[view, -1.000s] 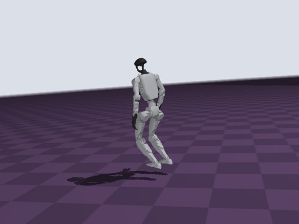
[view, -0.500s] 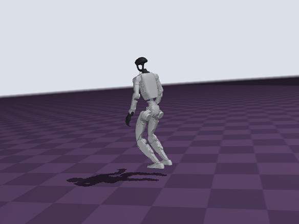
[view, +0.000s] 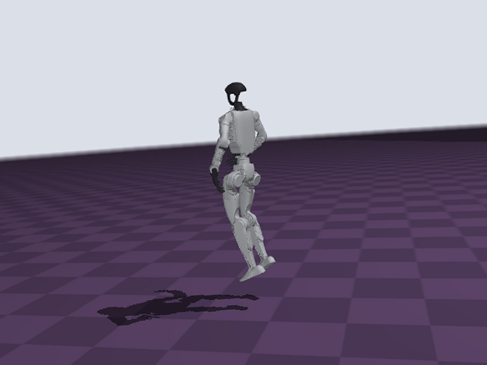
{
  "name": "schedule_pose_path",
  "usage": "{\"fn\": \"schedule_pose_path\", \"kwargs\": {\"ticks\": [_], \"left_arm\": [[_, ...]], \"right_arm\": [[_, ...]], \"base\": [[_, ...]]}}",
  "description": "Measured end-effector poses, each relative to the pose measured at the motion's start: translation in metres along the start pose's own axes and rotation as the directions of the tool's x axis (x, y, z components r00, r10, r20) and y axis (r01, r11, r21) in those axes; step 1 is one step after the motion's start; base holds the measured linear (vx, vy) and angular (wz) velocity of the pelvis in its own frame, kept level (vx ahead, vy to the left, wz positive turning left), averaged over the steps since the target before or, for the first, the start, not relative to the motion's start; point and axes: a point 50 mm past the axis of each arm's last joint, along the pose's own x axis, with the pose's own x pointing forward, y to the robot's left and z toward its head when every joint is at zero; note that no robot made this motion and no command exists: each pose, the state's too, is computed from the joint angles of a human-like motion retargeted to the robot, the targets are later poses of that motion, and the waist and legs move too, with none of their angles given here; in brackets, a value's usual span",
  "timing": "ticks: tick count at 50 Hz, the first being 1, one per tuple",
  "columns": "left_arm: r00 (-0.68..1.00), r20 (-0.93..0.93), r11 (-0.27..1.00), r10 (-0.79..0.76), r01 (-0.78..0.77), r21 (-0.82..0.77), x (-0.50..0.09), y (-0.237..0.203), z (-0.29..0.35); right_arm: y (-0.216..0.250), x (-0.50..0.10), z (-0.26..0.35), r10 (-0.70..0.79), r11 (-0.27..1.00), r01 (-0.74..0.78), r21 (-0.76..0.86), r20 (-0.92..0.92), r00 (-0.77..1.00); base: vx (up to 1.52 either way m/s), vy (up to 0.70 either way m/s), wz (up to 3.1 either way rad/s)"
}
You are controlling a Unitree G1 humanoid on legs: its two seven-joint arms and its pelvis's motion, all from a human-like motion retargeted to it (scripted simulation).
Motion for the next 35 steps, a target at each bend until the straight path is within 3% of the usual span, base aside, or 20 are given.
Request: {"fn": "schedule_pose_path", "kwargs": {"ticks": [4, 7, 10, 13, 16, 20, 25, 28, 30, 32, 35], "left_arm": [[0.995, 0.095, 0.99, -0.026, 0.013, 0.138, -0.01, 0.014, 0.029], [0.97, 0.232, 0.937, 0.07, -0.143, 0.318, -0.029, 0.051, 0.074], [0.894, 0.424, 0.919, 0.147, -0.282, 0.276, -0.035, 0.058, 0.116], [0.839, 0.534, 0.945, 0.102, -0.25, 0.212, -0.029, 0.045, 0.141], [0.775, 0.632, 0.931, 0.007, -0.235, 0.279, -0.034, 0.041, 0.181], [0.657, 0.748, 0.855, -0.094, -0.332, 0.399, -0.059, 0.039, 0.241], [0.445, 0.887, 0.638, -0.126, -0.648, 0.416, -0.126, 0.04, 0.304], [0.292, 0.956, 0.399, -0.009, -0.876, 0.271, -0.169, 0.059, 0.322], [0.219, 0.969, 0.316, 0.118, -0.933, 0.172, -0.176, 0.078, 0.319], [0.251, 0.937, 0.344, 0.244, -0.926, 0.159, -0.156, 0.096, 0.303], [0.462, 0.825, 0.515, 0.327, -0.819, 0.254, -0.104, 0.101, 0.263]], "right_arm": [[0.007, -0.004, 0.028, 0.092, 0.992, -0.082, -0.094, 0.106, 0.99], [0.001, -0.003, 0.028, 0.052, 0.978, -0.036, -0.205, 0.074, 0.996], [0.004, -0.004, -0.019, 0.049, 0.978, -0.075, -0.194, -0.138, 0.989], [0.014, -0.023, -0.081, 0.117, 0.952, -0.23, -0.203, -0.452, 0.884], [0.015, -0.046, -0.117, 0.169, 0.882, -0.415, -0.223, -0.673, 0.72], [0.003, -0.06, -0.129, 0.148, 0.762, -0.587, -0.275, -0.808, 0.571], [-0.021, -0.042, -0.103, 0.047, 0.626, -0.645, -0.437, -0.805, 0.592], [-0.036, -0.006, -0.059, -0.066, 0.531, -0.546, -0.648, -0.674, 0.736], [-0.036, 0.018, -0.028, -0.097, 0.521, -0.422, -0.742, -0.543, 0.834], [-0.026, 0.035, -0.007, -0.066, 0.573, -0.329, -0.751, -0.442, 0.895], [-0.009, 0.037, -0.004, 0.042, 0.683, -0.321, -0.656, -0.403, 0.914]], "base": [[-0.01, 0.07, 0.08], [-0.04, 0.06, 0.18], [0.0, 0.0, 0.0], [0.0, 0.0, 0.0], [0.0, 0.0, 0.0], [-0.07, -0.01, -0.15], [-0.13, -0.05, -0.25], [-0.2, -0.09, -0.35], [-0.21, -0.1, -0.27], [-0.19, -0.09, -0.2], [-0.16, -0.09, 0.0]]}}
